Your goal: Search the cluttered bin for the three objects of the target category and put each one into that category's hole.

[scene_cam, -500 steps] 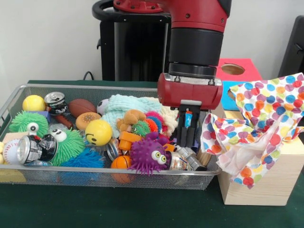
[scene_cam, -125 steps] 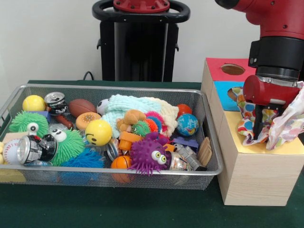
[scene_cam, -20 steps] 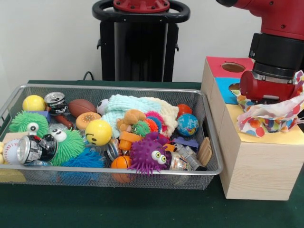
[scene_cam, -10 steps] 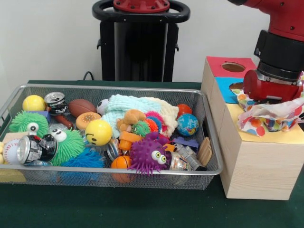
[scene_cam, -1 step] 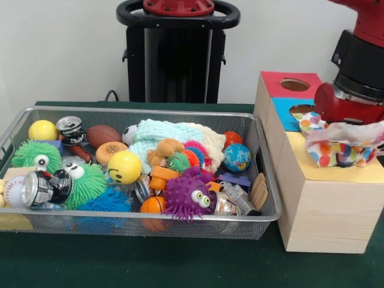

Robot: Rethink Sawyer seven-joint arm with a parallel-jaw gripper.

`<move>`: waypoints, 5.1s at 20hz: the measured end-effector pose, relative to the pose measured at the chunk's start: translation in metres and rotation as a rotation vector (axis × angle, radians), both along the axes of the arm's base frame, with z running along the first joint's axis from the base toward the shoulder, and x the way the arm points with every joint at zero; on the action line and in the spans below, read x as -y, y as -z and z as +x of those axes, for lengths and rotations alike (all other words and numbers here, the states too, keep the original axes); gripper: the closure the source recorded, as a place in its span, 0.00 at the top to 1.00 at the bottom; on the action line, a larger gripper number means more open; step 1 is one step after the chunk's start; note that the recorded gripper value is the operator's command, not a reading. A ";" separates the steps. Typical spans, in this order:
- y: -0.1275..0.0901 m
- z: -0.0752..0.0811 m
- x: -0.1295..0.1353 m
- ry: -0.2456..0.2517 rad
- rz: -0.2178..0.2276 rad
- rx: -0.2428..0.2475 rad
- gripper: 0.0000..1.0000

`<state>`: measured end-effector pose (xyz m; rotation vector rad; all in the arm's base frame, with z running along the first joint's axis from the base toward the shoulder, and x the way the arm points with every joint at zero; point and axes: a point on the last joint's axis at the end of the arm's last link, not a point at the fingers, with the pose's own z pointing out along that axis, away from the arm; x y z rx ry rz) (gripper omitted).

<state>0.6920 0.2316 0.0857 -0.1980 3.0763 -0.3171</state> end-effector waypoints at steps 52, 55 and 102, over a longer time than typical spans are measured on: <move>0.003 0.050 0.040 0.049 0.039 0.079 0.00; 0.004 0.051 0.039 0.034 0.031 0.095 0.00; 0.009 0.021 0.032 -0.311 -0.007 0.454 0.00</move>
